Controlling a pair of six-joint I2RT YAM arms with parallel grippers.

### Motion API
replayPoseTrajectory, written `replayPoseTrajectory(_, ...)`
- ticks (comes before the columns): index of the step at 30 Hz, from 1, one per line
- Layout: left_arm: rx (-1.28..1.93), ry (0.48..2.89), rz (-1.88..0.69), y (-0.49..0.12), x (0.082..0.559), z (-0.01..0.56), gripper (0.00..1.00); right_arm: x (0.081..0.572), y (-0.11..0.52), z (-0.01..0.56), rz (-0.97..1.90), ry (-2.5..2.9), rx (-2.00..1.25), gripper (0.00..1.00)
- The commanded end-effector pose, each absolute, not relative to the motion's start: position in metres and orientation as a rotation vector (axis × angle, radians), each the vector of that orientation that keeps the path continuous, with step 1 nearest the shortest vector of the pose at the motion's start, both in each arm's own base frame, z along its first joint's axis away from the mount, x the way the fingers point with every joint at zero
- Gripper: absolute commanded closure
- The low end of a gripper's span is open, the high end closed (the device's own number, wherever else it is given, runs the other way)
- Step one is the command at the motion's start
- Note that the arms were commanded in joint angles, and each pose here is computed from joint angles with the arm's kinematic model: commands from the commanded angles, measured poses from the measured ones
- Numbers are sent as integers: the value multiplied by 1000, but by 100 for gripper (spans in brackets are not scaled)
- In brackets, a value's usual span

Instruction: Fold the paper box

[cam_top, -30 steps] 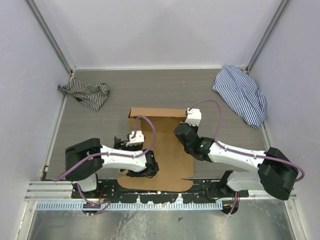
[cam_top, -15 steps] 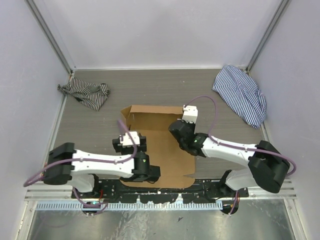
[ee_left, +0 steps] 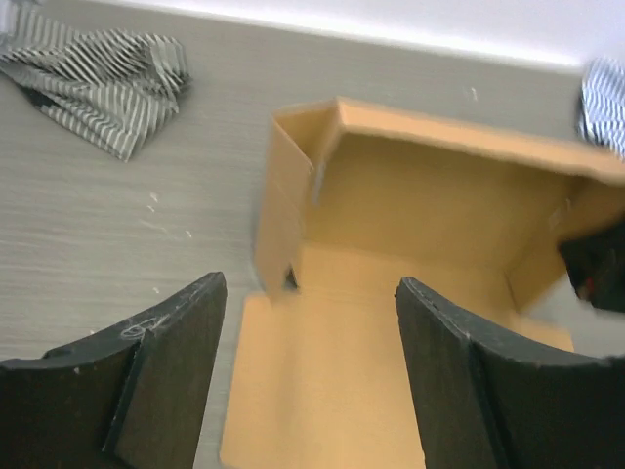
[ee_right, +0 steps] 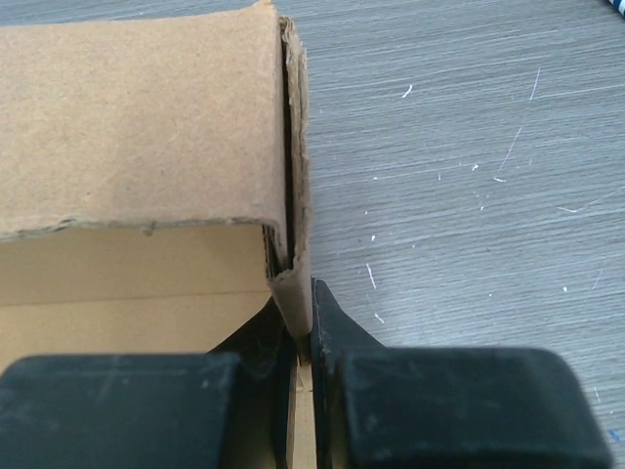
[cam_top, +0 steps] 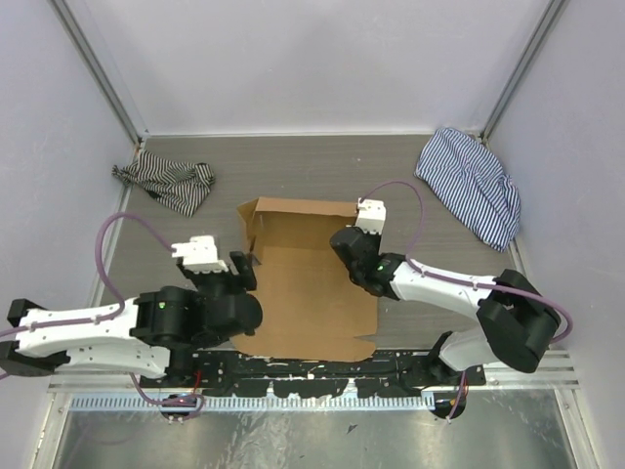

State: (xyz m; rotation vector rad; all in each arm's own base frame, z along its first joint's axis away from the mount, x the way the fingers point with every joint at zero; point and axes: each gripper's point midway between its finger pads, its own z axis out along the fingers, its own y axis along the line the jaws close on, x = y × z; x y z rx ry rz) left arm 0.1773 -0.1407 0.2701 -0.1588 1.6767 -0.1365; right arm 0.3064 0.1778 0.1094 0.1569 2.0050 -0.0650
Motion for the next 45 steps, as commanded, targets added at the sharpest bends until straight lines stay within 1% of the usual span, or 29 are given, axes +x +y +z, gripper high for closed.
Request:
replayPoseTrajectory(1,180,1716,-388,-217,180,308,26,317,166,104,-85,2063,145,91)
replayPoseTrajectory(2,185,1737,-383,-216,185,315,26,319,166,105,-80,2065,149,91)
replayPoseTrajectory(4,216,1742,-346,-219,197,338,24,320,169,106,-57,2070,123,91)
replayPoseTrajectory(6,310,1719,-306,-235,212,368,18,322,175,108,-26,2077,99,91)
replayPoseTrajectory(8,358,1755,-197,-239,237,378,14,322,182,109,17,2085,71,91)
replayPoseTrajectory(10,348,1796,-164,-236,275,378,13,322,188,108,56,2088,39,91)
replayPoseTrajectory(11,285,1808,-179,-224,297,380,13,322,189,107,69,2093,30,91)
replayPoseTrajectory(12,245,1846,-240,-222,320,369,13,323,191,106,89,2097,13,91)
replayPoseTrajectory(14,46,1878,-451,-195,360,356,18,327,192,105,112,2099,-15,92)
replayPoseTrajectory(16,-60,1852,-520,-170,383,340,21,332,191,104,143,2099,-35,92)
replayPoseTrajectory(17,-86,1819,-521,-159,385,338,22,336,189,103,167,2105,-29,93)
replayPoseTrajectory(19,-81,1832,-480,-146,383,320,23,345,183,101,202,2119,-22,93)
replayPoseTrajectory(24,-44,1847,-429,-134,364,263,21,361,178,113,215,2106,-58,93)
replayPoseTrajectory(30,-97,1886,-314,-109,348,176,21,364,187,106,225,2162,-123,94)
replayPoseTrajectory(33,-174,1858,-304,-102,350,157,21,362,187,97,221,2180,-130,94)
replayPoseTrajectory(39,-195,1805,-374,-104,340,140,22,356,182,89,200,2208,-144,94)
replayPoseTrajectory(42,-211,1745,-420,-103,328,154,21,354,180,90,194,2211,-147,94)
replayPoseTrajectory(45,-222,1705,-406,-94,316,170,19,356,179,92,204,2219,-142,95)
